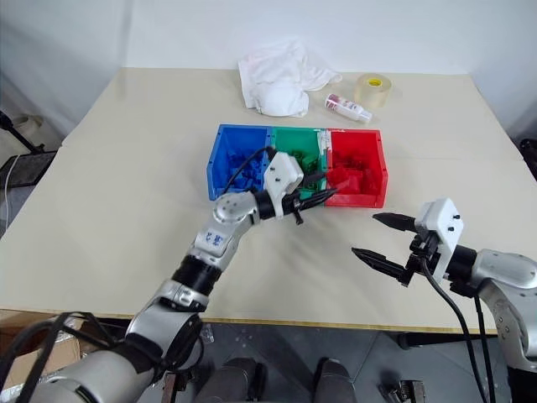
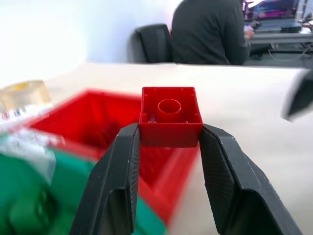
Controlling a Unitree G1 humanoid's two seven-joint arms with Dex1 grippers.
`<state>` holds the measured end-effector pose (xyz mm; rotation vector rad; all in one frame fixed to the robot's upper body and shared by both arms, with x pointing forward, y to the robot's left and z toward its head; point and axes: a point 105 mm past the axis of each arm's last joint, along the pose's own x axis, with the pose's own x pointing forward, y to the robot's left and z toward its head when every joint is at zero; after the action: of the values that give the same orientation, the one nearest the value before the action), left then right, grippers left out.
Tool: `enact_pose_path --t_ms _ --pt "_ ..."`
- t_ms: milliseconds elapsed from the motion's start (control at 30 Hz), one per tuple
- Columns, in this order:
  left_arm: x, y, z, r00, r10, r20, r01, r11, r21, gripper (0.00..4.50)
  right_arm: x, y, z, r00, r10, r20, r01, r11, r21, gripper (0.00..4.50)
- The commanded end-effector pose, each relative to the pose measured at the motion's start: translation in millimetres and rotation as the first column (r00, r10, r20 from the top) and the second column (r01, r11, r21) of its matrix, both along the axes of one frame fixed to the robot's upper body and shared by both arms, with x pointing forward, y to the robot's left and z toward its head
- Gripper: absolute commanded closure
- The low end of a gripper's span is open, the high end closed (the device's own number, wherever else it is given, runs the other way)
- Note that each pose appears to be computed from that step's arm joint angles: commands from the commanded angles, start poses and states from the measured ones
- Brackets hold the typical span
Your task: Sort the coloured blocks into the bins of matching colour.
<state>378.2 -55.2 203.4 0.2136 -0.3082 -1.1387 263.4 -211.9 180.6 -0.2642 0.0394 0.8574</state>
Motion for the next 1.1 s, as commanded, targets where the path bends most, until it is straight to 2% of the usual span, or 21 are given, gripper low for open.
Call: enact_pose_path --t_ms 33,200,333,433,533,633,733,967,1100 --pt "16.5 -12.3 23.3 0.998 0.054 0.04 -0.053 0.998 -0.026 2.7 -7.1 0.5 15.4 0.996 -0.04 0.078 0.039 0.999 0.025 0.0" --pt "28.9 -20.2 39.5 0.994 0.097 0.042 -0.095 0.994 -0.046 1.16 -13.0 5.1 14.2 0.994 -0.064 0.087 0.061 0.997 0.043 0.0" --pt "26.4 -18.7 42.3 0.996 0.057 0.067 -0.054 0.997 -0.046 0.01 -12.0 7.0 14.6 0.994 -0.066 0.089 0.062 0.997 0.047 0.0" --pt "24.1 -9.2 36.6 0.996 0.015 0.089 -0.015 1.0 -0.007 0.01 -8.8 9.3 15.6 0.995 -0.045 0.087 0.042 0.998 0.04 0.0" --pt "16.9 14.7 20.7 0.996 -0.07 0.055 0.069 0.997 0.033 0.01 -2.4 11.1 17.7 0.997 -0.01 0.082 0.008 1.0 0.026 0.0" --pt "-9.8 53.5 5.9 0.98 -0.197 0.031 0.197 0.98 0.02 0.01 5.9 12.4 18.5 0.997 0.038 0.067 -0.038 0.999 0.004 0.0" --pt "-37.8 97.7 -15.2 0.971 -0.236 -0.046 0.239 0.968 0.077 0.01 14.5 12.4 18.0 0.995 0.088 0.045 -0.087 0.996 -0.03 0.0" --pt "-82.9 182.0 -50.9 0.966 -0.137 -0.218 0.181 0.964 0.197 0.01 32.3 7.7 11.1 0.983 0.183 -0.021 -0.184 0.974 -0.132 0.0" --pt "-93.1 229.9 -61.3 0.961 -0.003 -0.277 0.072 0.968 0.24 0.01 40.2 3.1 8.3 0.975 0.217 -0.051 -0.222 0.959 -0.178 0.0"
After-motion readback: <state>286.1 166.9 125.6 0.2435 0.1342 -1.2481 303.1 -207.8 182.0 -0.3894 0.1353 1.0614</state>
